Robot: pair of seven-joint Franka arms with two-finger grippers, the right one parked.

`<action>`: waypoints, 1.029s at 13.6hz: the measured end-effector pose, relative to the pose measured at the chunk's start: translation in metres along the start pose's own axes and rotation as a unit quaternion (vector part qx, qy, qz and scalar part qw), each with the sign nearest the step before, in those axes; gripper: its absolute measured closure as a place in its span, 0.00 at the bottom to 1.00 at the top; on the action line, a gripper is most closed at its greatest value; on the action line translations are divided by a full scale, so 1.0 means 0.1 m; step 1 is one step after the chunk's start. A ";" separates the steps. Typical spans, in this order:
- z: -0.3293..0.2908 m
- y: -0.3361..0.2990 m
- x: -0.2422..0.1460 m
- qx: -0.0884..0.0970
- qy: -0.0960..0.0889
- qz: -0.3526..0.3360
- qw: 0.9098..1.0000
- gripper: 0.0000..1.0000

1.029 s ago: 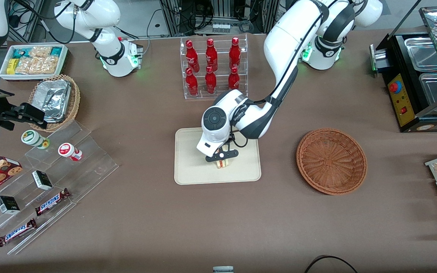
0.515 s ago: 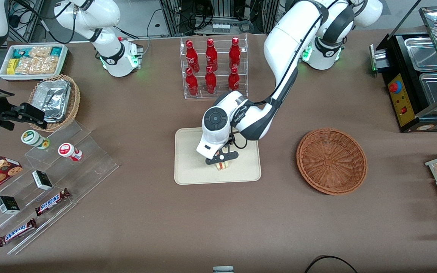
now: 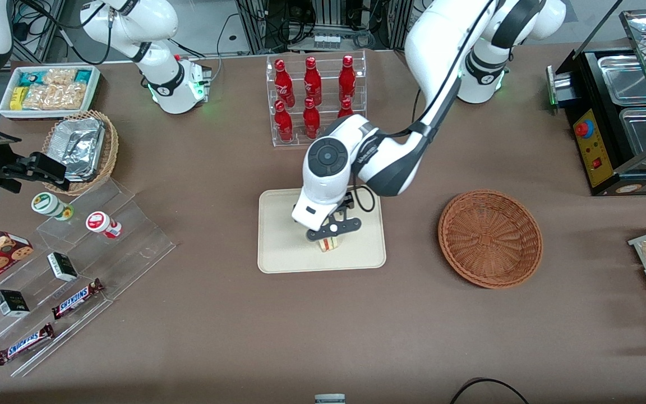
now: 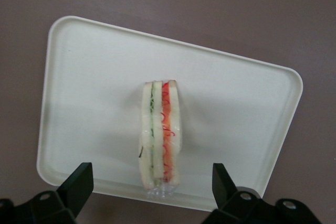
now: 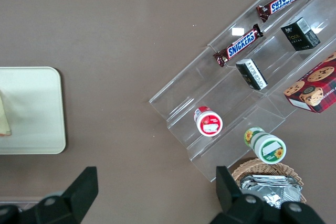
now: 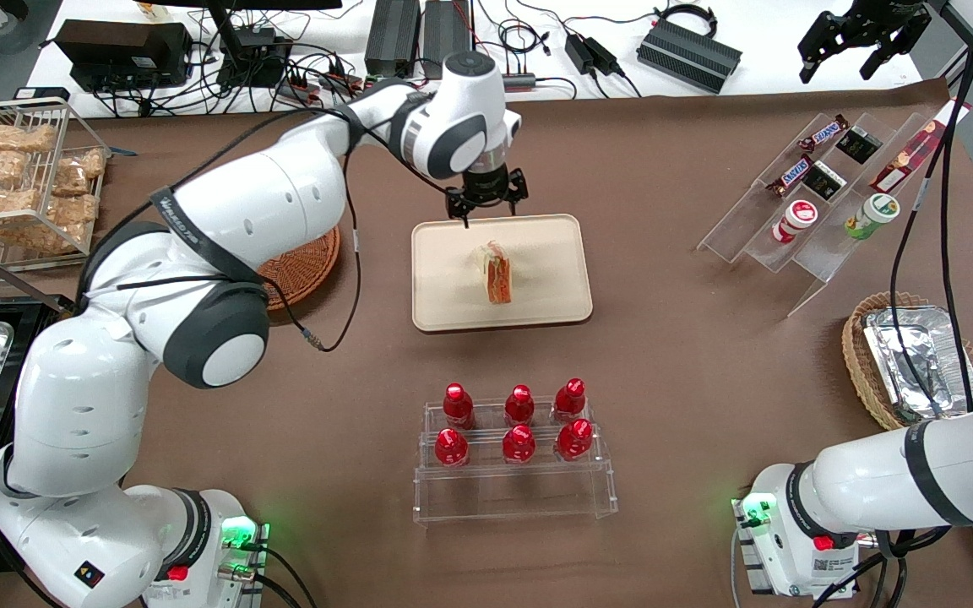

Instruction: Place sandwich from basket to tray

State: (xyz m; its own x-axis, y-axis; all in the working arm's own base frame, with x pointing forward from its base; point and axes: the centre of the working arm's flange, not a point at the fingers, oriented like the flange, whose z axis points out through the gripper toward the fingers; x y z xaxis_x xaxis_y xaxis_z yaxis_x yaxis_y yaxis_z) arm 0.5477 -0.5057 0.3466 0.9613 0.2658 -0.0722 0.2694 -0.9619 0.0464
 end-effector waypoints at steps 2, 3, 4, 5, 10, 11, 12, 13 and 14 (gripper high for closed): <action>-0.25 -0.11 0.12 -0.004 0.004 -0.006 1.000 0.00; -0.41 -0.22 0.20 -0.001 0.004 -0.013 1.000 0.00; -0.59 -0.39 0.33 0.007 0.000 -0.017 1.000 0.00; -0.75 -0.60 0.49 0.012 -0.004 -0.010 1.000 0.00; -1.19 -1.83 1.23 0.031 -0.031 0.043 0.998 0.00; -1.31 -2.08 1.33 0.034 -0.040 0.054 0.997 0.00; -1.43 -2.34 1.43 0.035 -0.046 0.063 0.996 0.00; -1.55 -2.59 1.52 0.034 -0.051 0.074 0.995 0.00; -1.65 -2.82 1.59 0.032 -0.054 0.085 0.994 0.00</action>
State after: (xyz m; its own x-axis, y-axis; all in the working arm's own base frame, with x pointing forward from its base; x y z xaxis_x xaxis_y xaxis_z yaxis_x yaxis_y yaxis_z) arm 0.6340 -0.1818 0.4864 0.9799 0.0938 -0.1762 0.0960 -0.9954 0.0040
